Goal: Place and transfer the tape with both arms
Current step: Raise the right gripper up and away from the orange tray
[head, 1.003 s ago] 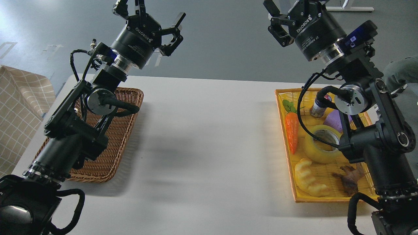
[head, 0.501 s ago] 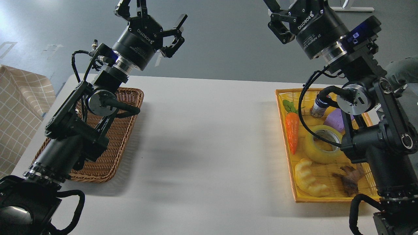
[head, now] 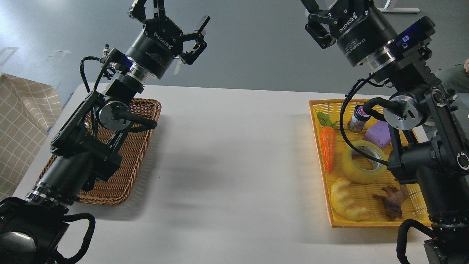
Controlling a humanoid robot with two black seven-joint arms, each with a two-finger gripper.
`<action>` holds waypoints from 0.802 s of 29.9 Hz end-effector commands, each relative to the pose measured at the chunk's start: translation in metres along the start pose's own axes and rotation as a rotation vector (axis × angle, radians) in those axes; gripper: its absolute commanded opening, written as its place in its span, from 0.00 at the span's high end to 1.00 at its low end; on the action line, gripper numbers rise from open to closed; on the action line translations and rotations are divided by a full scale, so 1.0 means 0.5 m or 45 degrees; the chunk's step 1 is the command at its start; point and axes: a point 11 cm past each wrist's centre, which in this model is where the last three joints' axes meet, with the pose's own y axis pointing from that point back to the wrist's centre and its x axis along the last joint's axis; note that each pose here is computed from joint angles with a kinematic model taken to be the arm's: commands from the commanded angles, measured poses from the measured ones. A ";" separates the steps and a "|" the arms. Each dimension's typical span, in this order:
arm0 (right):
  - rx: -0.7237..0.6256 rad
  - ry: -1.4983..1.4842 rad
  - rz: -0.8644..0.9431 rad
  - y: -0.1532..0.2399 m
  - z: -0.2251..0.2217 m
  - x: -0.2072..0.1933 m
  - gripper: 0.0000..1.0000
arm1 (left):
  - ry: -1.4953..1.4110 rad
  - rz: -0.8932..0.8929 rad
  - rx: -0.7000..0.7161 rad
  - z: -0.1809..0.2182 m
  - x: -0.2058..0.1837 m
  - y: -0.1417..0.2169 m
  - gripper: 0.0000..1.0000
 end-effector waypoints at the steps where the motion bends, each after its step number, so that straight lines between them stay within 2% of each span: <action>1: -0.037 0.035 -0.004 0.012 0.006 0.009 0.00 | -0.001 0.003 0.000 0.001 0.002 0.002 0.02; 18: -0.082 0.037 -0.005 0.029 0.029 0.009 0.00 | -0.022 -0.026 0.017 0.000 -0.010 0.004 0.02; 24: -0.211 0.277 -0.009 0.062 0.019 0.060 0.00 | -0.094 -0.048 0.048 0.000 -0.016 0.014 0.02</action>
